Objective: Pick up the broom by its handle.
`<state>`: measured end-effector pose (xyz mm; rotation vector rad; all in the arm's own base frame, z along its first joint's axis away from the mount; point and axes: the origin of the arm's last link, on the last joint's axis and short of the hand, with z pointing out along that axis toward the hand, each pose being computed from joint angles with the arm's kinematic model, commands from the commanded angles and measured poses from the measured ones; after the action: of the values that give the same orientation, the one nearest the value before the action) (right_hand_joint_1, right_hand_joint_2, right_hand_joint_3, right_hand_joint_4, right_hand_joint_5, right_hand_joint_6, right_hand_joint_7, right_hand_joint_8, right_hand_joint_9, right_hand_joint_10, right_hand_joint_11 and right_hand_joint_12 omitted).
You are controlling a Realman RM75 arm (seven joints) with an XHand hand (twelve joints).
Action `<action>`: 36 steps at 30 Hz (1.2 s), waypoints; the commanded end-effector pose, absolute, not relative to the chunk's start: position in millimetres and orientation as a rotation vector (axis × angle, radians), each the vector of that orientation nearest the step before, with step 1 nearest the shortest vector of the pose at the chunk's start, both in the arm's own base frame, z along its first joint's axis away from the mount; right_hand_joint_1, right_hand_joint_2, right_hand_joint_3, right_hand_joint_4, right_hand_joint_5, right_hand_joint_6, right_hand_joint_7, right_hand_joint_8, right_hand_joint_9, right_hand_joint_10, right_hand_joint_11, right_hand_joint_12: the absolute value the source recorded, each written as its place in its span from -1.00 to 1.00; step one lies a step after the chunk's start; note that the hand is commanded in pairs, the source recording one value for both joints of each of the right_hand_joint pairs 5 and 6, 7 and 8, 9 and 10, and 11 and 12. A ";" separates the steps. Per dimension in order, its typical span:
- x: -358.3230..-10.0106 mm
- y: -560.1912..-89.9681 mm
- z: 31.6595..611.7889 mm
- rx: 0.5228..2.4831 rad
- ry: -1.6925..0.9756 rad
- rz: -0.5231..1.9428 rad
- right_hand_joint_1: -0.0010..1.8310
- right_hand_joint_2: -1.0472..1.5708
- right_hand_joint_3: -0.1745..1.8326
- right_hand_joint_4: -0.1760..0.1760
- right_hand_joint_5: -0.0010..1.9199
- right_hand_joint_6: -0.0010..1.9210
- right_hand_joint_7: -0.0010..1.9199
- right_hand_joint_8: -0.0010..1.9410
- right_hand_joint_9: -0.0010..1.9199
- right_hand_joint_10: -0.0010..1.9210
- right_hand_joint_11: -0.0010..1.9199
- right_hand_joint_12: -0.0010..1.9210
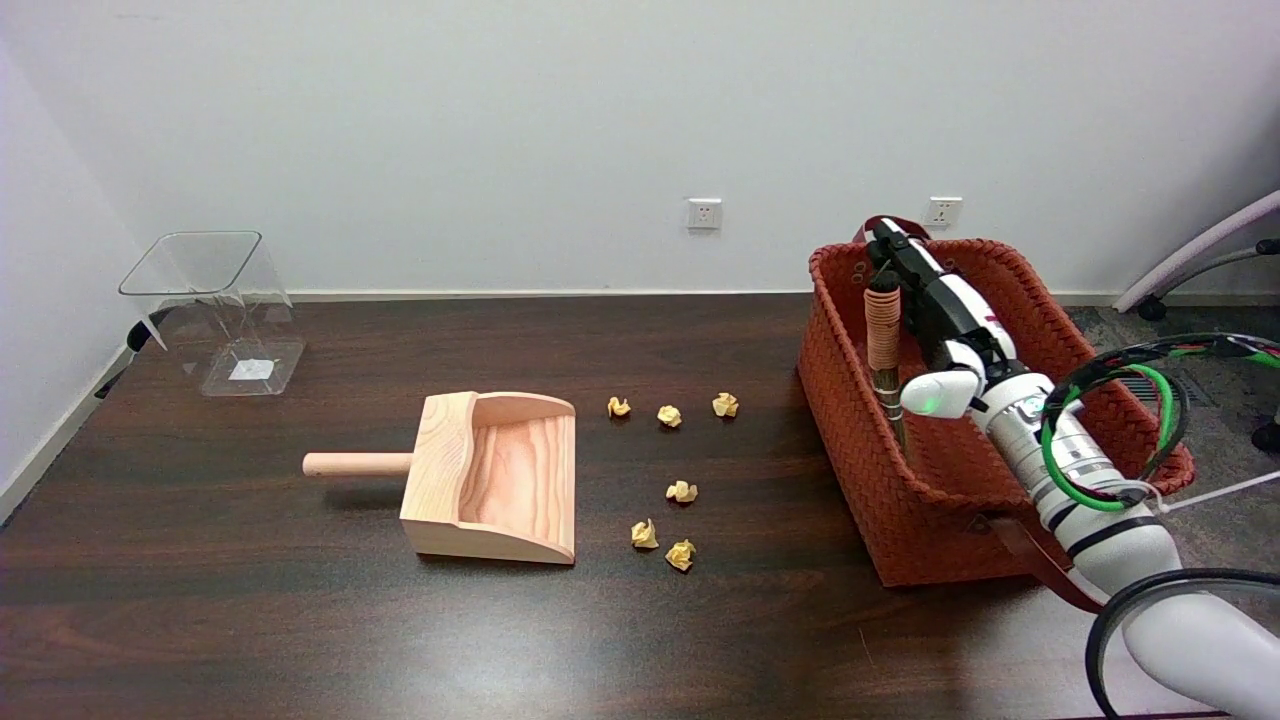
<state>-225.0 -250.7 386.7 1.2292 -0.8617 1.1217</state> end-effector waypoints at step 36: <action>-225.6 -269.2 383.2 1.200 -0.956 1.160 0.07 -0.92 0.34 0.00 1.00 1.00 1.00 0.98 1.00 1.00 1.00 1.00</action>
<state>-226.0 -264.4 382.3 1.2220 -0.9263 1.1401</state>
